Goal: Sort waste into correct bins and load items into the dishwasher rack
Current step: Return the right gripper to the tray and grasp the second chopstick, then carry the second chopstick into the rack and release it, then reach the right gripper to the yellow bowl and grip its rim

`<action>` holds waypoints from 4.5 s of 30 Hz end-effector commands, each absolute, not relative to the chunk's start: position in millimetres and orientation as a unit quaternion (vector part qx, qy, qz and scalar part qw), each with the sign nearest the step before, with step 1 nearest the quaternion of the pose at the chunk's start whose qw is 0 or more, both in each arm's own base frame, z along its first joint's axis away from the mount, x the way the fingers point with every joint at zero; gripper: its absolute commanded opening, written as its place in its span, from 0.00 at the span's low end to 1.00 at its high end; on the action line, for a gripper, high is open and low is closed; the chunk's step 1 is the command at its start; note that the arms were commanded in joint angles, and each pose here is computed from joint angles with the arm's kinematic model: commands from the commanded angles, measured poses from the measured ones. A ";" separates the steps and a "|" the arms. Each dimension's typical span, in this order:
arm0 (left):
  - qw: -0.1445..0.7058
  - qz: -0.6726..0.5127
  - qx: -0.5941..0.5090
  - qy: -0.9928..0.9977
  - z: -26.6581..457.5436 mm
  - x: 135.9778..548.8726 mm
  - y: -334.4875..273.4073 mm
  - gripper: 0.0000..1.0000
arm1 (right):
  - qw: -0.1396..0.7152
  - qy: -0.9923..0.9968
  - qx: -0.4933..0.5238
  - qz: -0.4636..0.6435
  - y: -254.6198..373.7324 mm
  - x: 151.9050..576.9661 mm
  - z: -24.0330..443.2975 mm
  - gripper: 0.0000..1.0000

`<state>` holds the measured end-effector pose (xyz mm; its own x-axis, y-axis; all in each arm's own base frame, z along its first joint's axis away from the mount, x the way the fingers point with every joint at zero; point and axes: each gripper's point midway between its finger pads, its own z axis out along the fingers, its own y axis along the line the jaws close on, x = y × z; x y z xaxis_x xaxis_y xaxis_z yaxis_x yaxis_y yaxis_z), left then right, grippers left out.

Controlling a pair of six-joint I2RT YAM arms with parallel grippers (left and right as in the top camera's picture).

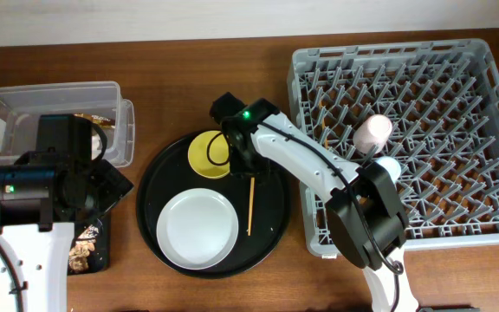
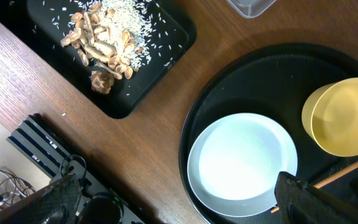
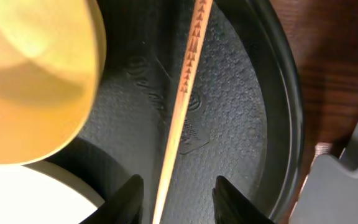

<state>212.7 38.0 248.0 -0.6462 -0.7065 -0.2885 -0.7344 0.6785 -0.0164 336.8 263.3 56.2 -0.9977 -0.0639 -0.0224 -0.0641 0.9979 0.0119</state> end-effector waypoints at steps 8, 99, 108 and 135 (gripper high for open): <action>0.144 0.050 -0.399 0.904 251.6 211.8 39.3 0.99 | 0.010 1.000 0.001 0.022 268.9 334.3 31.0 0.33; 0.144 0.050 -0.399 0.904 251.6 211.8 39.3 0.99 | 0.186 0.974 0.105 0.073 50.6 512.1 84.4 0.27; 0.144 0.050 -0.399 0.904 251.6 211.8 39.3 0.99 | 0.193 0.951 0.009 0.242 148.1 466.2 184.6 0.33; 0.144 0.050 -0.399 0.904 251.6 211.8 39.3 0.99 | 0.207 0.930 -0.295 0.074 403.4 372.8 27.5 0.34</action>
<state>212.7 38.0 248.0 -0.6465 -0.7062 -0.2885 -0.7342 0.6788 -0.0163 376.9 403.5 36.5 -0.7308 -0.5145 -0.4485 -0.5814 0.8135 0.0140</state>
